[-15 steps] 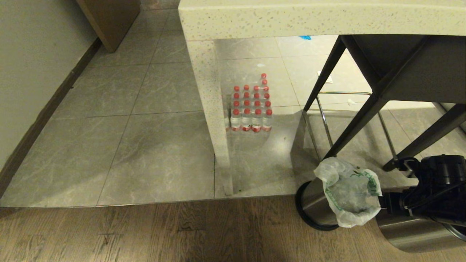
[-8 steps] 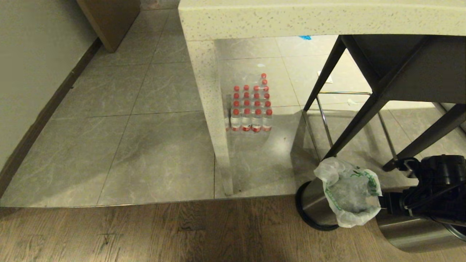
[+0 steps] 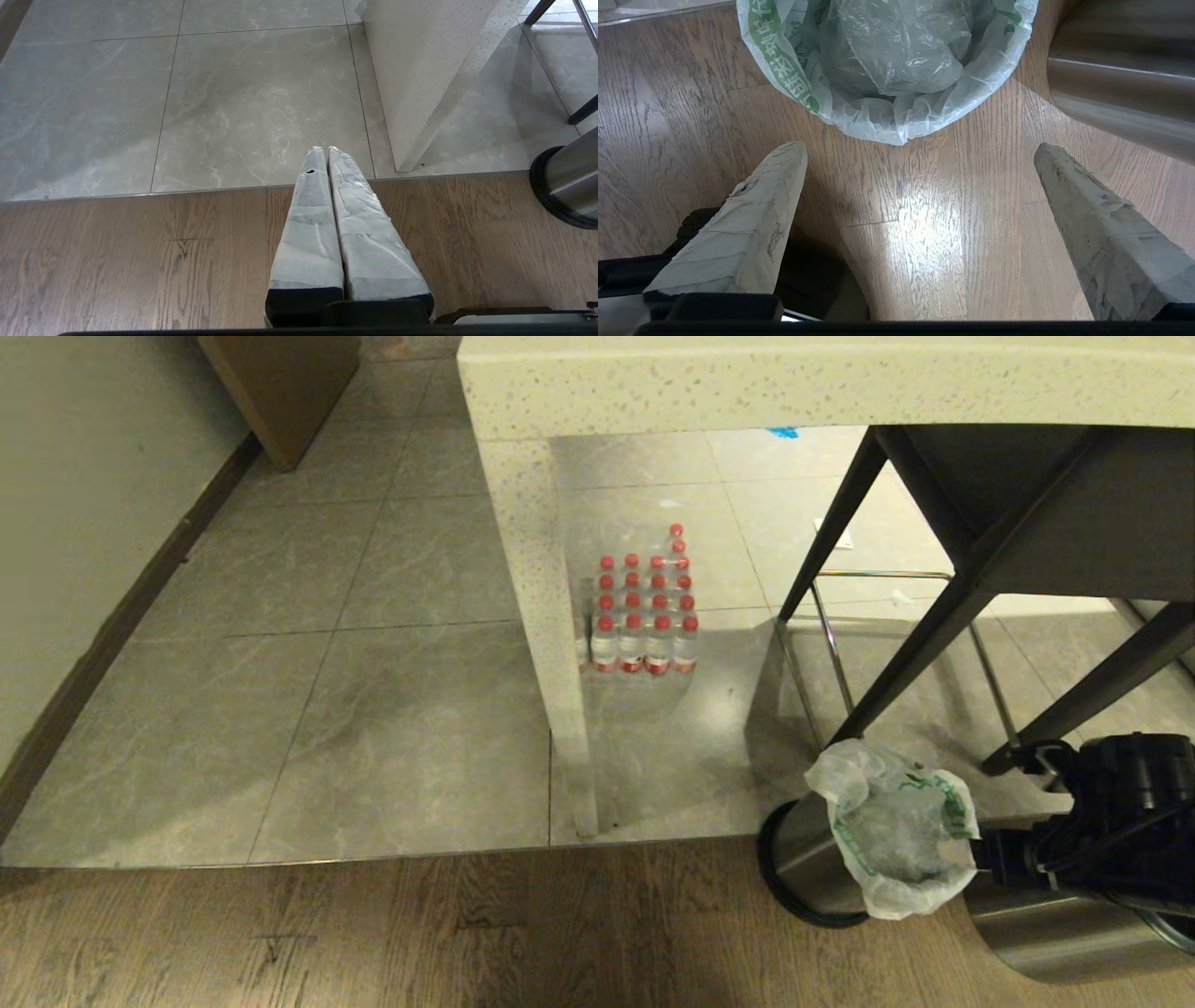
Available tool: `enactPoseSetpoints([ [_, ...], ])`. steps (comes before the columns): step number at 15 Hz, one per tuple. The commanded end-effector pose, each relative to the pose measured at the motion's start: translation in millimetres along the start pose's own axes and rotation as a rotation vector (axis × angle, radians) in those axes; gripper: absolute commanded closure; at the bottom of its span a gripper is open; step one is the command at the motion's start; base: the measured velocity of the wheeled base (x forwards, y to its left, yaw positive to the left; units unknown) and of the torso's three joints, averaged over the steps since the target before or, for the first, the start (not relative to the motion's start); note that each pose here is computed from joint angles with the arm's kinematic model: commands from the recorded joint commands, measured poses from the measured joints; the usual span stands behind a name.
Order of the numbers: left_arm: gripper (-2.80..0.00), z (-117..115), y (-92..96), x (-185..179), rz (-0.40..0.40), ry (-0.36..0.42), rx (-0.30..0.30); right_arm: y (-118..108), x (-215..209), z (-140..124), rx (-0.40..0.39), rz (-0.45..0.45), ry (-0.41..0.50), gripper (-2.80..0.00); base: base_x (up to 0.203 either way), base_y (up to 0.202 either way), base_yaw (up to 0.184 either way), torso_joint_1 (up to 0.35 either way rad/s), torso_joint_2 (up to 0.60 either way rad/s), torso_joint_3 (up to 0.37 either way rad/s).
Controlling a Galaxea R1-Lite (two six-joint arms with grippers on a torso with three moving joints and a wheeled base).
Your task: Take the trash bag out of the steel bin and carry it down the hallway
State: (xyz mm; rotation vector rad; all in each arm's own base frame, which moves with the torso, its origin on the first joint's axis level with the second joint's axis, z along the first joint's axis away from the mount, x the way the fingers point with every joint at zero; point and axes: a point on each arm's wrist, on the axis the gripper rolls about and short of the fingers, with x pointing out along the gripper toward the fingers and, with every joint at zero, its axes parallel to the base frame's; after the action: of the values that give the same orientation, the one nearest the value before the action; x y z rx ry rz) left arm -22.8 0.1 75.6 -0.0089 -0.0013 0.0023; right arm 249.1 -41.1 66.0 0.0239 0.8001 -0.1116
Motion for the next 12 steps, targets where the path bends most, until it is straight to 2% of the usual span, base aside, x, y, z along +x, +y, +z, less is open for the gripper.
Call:
enactPoseSetpoints([
  [1, 0.0, 0.0, 0.0, -0.1, 0.001, -0.002, 0.0, 10.1, -203.5, -192.1, 0.003, 0.107, -0.727, -2.8, 0.0, 0.0, 0.0, 0.0, 0.0, 0.0],
  [12, 0.0, 0.0, 0.0, -0.1, 0.001, -0.002, 0.0, 10.1, -203.5, -192.1, 0.003, 0.107, -0.727, -2.8, 0.0, 0.0, 0.0, 0.0, 0.0, 0.0],
])
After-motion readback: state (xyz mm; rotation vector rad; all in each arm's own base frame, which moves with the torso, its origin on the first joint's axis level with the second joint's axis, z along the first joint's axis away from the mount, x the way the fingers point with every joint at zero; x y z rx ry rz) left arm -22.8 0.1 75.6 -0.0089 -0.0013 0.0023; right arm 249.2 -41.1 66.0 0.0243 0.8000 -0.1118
